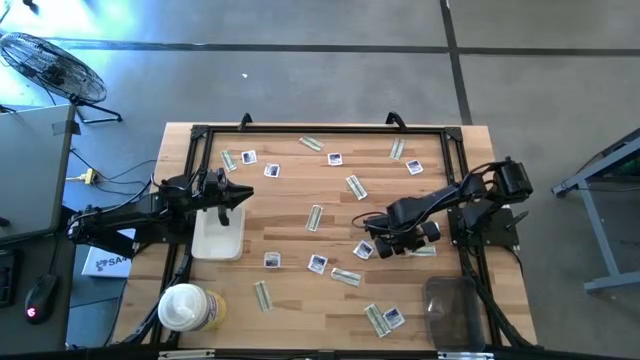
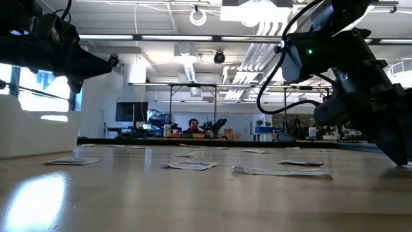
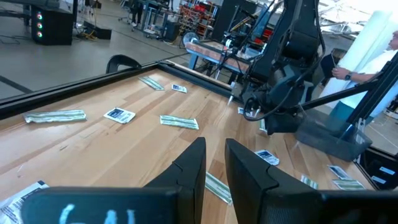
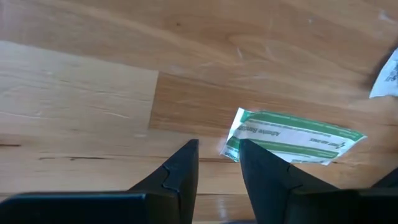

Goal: Pick & Place First Aid Supplies
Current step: Put the green bandage pack into the black bin

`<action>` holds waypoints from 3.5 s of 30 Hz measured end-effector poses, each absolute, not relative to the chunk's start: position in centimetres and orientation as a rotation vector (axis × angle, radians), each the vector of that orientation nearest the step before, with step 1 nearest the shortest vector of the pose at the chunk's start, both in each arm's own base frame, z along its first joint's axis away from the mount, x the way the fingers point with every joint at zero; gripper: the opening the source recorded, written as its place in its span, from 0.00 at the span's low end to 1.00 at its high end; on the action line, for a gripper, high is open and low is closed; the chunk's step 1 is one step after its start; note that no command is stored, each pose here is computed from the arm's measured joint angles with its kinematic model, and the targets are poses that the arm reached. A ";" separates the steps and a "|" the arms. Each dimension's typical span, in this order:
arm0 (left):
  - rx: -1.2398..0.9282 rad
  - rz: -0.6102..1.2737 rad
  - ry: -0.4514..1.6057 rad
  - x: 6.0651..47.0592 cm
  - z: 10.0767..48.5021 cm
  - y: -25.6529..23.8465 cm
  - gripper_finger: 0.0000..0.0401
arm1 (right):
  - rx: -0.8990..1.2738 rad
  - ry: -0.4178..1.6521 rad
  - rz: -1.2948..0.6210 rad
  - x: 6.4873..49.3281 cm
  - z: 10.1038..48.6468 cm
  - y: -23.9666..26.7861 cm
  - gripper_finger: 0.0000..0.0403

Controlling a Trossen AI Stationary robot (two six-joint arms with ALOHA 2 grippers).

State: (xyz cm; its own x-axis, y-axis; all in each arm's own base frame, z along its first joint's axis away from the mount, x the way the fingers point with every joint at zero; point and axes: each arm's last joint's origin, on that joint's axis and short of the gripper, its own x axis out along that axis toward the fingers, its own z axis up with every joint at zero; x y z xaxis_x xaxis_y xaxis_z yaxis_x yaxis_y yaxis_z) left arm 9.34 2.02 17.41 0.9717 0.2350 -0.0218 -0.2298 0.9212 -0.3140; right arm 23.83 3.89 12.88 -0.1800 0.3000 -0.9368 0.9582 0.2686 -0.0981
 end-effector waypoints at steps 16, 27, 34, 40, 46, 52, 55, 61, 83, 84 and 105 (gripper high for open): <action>-0.320 0.239 -0.017 9.3 17.4 2.0 0.15 | 1.250 1.678 -0.804 24.4 12.7 4.2 0.28; -0.320 0.239 -0.017 9.3 17.4 2.0 0.15 | 1.222 1.616 -0.693 25.2 12.6 4.4 0.15; -0.321 0.239 -0.017 9.3 17.4 2.0 0.15 | 1.128 1.592 -0.683 25.1 12.7 4.7 0.11; -0.321 0.239 -0.017 9.3 17.4 2.0 0.15 | 1.109 1.583 -0.689 25.1 12.7 4.8 0.04; -0.321 0.238 -0.017 9.3 17.4 2.0 0.15 | 1.087 1.577 -0.679 25.1 12.7 4.8 0.01; -0.321 0.239 -0.017 9.3 17.4 2.0 0.15 | 1.010 1.582 -0.690 26.4 15.1 5.0 0.00; -0.321 0.239 -0.017 9.3 17.4 2.0 0.15 | 1.007 1.620 -0.686 27.0 17.0 5.6 0.00; -0.321 0.239 -0.017 9.3 17.4 2.0 0.15 | 1.040 1.663 -0.678 27.9 21.3 7.6 0.00; -0.321 0.238 -0.017 9.3 17.4 2.0 0.15 | 1.145 1.792 -0.746 23.0 26.2 20.7 0.00; -0.320 0.239 -0.017 9.3 17.4 2.0 0.15 | 1.144 1.795 -0.769 22.7 26.0 20.9 0.00; -0.320 0.239 -0.016 9.3 17.4 2.0 0.15 | 1.122 2.056 -0.764 19.2 17.1 20.5 0.03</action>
State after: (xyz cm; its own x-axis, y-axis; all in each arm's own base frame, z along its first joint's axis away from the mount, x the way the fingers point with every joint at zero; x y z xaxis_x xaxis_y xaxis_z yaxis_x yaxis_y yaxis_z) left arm 9.34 2.02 17.41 0.9717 0.2353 -0.0217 -0.2300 0.9212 -0.3139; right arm 19.17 20.47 17.08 -0.4102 0.4816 -0.7744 0.8706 0.4598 -0.1752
